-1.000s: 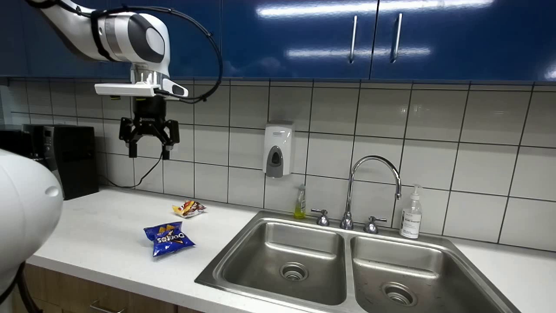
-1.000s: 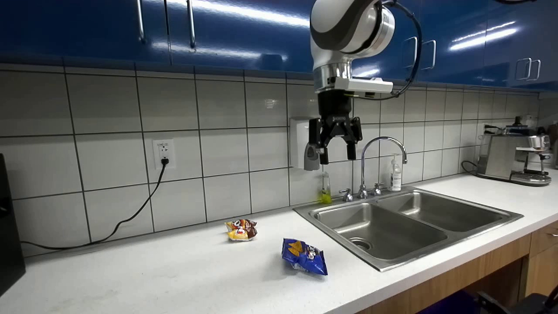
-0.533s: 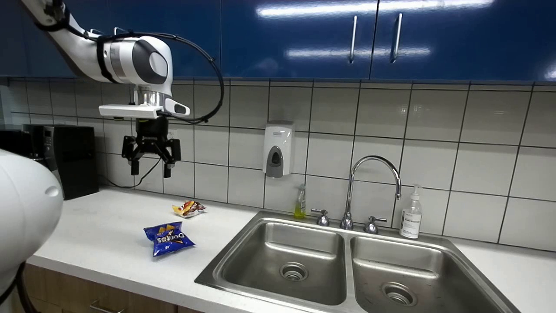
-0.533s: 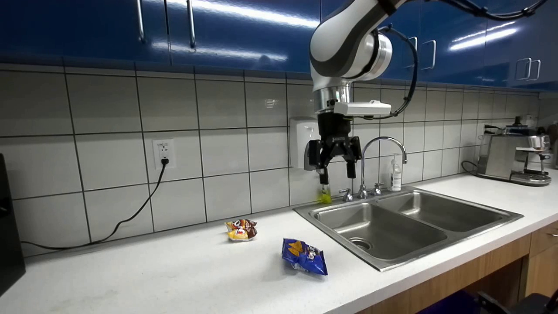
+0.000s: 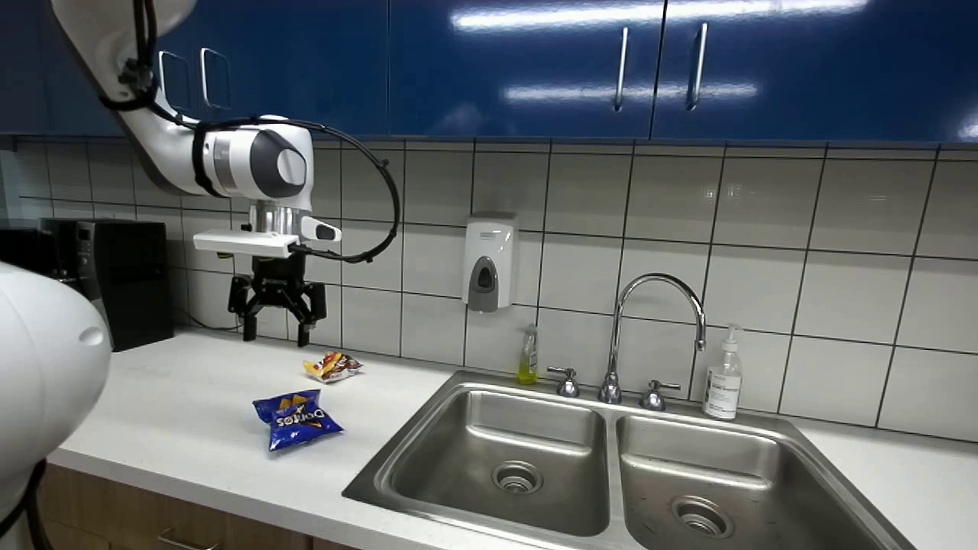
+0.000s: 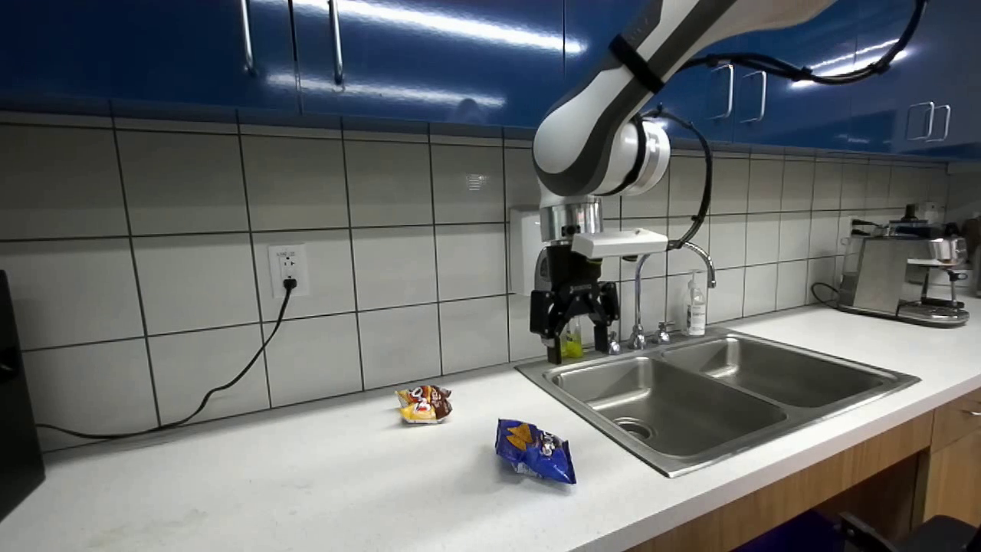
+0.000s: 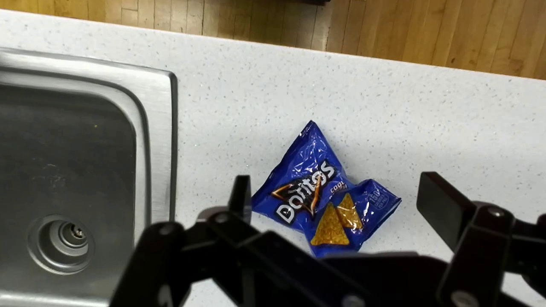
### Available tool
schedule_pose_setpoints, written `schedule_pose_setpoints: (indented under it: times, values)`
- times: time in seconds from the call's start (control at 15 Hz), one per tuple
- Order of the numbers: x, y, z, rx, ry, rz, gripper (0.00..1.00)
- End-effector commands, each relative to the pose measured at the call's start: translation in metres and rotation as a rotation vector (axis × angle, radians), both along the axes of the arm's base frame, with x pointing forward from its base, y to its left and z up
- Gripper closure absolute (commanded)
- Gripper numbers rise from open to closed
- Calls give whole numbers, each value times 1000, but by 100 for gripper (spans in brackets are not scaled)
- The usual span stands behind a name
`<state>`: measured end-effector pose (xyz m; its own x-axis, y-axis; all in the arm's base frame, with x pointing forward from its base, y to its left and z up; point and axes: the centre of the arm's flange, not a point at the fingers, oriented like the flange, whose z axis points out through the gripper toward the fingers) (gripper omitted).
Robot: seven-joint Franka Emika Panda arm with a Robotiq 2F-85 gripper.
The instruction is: Put the blue packet in the sink on the left.
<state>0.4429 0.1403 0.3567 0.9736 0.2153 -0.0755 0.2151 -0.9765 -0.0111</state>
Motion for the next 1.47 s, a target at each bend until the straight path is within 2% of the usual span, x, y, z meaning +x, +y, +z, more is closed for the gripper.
schedule_pose_setpoints:
  times: [0.0,0.67,0.73,1.4]
  values:
    - [24,5,-25,17,-4,2,0]
    - [79,17,-79,32,11,-3,0]
    - [59,16,-76,34,15,-6,0]
    - [61,17,-83,38,26,-5,0]
